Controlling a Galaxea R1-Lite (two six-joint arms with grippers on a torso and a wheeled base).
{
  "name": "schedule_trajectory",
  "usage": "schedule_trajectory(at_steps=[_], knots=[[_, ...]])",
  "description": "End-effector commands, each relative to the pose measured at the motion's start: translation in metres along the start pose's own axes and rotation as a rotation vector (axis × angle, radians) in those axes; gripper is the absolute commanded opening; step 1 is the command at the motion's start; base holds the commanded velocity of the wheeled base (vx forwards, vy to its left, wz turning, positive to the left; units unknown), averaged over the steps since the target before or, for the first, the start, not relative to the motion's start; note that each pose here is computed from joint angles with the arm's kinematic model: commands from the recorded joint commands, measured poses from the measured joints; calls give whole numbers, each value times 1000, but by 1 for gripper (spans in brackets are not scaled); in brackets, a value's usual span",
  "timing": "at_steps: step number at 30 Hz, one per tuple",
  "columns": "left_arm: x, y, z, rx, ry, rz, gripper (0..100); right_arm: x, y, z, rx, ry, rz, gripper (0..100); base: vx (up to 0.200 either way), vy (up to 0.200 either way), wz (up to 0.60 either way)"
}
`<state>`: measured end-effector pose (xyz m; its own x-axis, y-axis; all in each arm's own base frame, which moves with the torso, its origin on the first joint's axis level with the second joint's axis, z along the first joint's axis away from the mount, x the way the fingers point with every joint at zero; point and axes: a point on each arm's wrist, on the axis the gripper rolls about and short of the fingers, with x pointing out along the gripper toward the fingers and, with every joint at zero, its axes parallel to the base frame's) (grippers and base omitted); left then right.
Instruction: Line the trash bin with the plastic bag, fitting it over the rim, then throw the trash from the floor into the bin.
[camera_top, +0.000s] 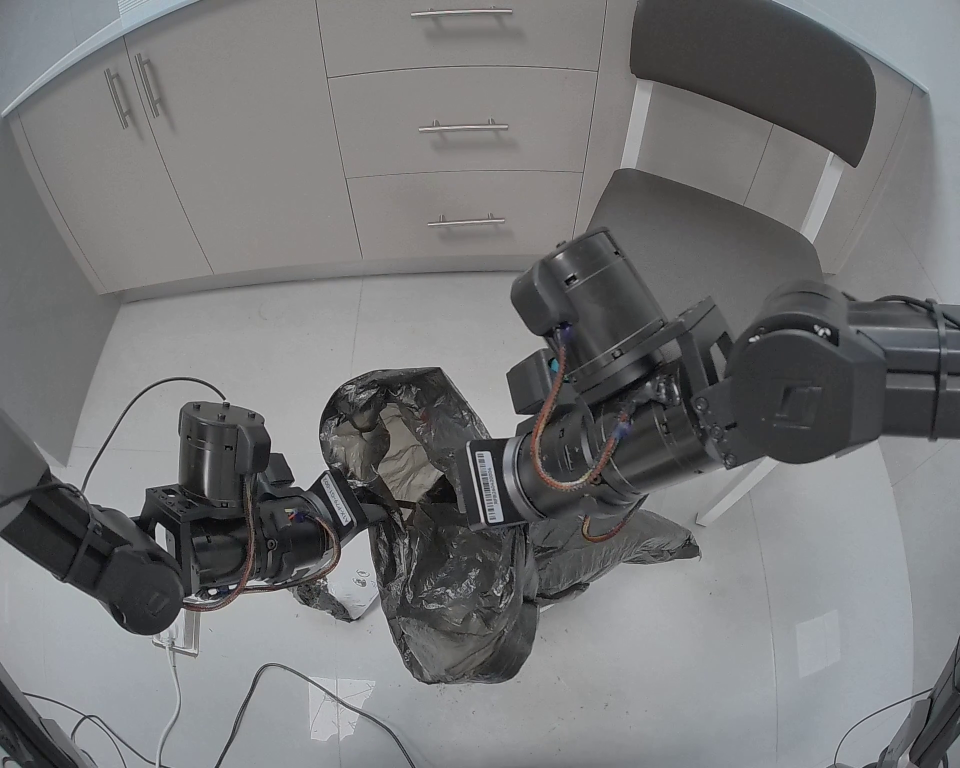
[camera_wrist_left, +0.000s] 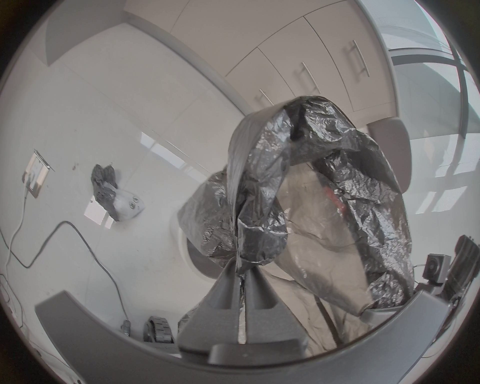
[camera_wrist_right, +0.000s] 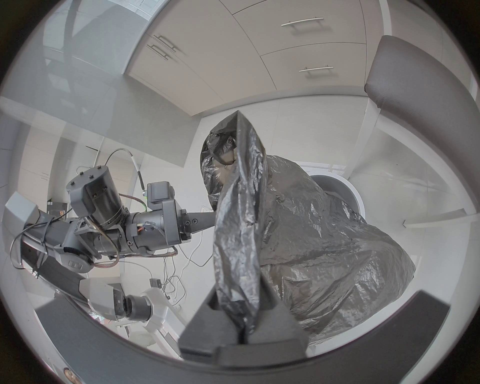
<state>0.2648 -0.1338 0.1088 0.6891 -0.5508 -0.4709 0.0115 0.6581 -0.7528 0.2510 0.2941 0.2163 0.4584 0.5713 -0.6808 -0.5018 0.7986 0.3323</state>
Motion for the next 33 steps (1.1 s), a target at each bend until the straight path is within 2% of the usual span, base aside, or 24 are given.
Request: schedule_trajectory(at_steps=[1, 8, 11, 19, 24, 29, 33], knots=[[13, 14, 2, 26, 1, 75, 0, 21, -11, -1, 14, 11, -22, 0, 0, 0, 0], [31, 29, 5, 217, -56, 212, 0, 48, -27, 2, -13, -50, -30, 0, 0, 0, 0], [41, 34, 6, 269, -56, 241, 0, 59, -30, 3, -10, -87, -32, 0, 0, 0, 0], [60, 46, 3, 311, -30, 293, 0, 86, -42, -4, -25, -114, -151, 0, 0, 0, 0], [66, 59, 6, 343, -35, 351, 0, 92, -46, -12, -24, -90, -163, 0, 0, 0, 0], [74, 68, 16, 347, -47, 371, 0, 95, -49, -7, -10, -143, -151, 0, 0, 0, 0], [85, 78, 16, 372, -36, 397, 0, 96, -51, -9, -9, -146, -164, 0, 0, 0, 0]])
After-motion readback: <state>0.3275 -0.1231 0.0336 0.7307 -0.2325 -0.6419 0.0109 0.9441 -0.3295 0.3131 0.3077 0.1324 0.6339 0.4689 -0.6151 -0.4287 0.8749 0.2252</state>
